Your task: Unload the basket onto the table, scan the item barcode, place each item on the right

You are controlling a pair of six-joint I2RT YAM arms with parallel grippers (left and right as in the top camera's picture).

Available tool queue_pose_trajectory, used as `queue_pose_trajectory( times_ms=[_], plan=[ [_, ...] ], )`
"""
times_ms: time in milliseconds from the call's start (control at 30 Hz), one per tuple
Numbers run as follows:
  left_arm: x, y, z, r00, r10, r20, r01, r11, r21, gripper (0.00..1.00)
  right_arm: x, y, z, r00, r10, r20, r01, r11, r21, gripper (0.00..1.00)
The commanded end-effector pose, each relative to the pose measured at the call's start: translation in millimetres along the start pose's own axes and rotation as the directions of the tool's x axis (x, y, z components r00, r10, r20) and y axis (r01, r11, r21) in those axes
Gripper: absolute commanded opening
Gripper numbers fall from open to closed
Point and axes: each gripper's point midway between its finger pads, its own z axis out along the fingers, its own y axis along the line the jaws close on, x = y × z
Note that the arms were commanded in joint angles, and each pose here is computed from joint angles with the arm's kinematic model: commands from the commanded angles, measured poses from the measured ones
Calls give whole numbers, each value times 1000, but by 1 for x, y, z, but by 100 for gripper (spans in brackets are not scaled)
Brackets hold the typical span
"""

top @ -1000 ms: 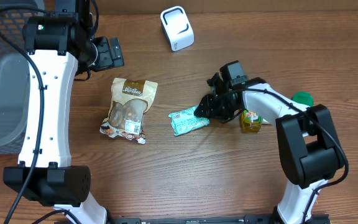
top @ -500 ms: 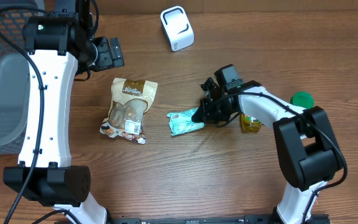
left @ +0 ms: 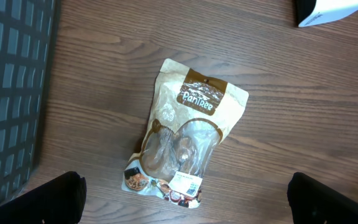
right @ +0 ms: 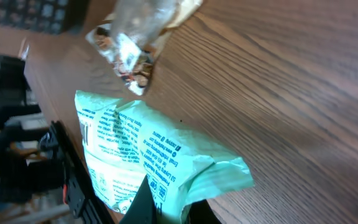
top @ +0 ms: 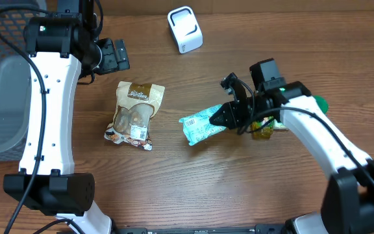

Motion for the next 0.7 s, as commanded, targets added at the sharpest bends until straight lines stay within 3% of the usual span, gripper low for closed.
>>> queue_pose_trajectory(
  times_ms=[0,667],
  plan=[
    [-3,-5,-3,1000,17,14,-17,1000,12,100,-7,20,-16,990,-129,53,130,991,-19,4],
    [-3,-5,-3,1000,17,14,-17,1000,12,100,-6,24,-20,989,-134,59,136,991,-18,4]
  ],
)
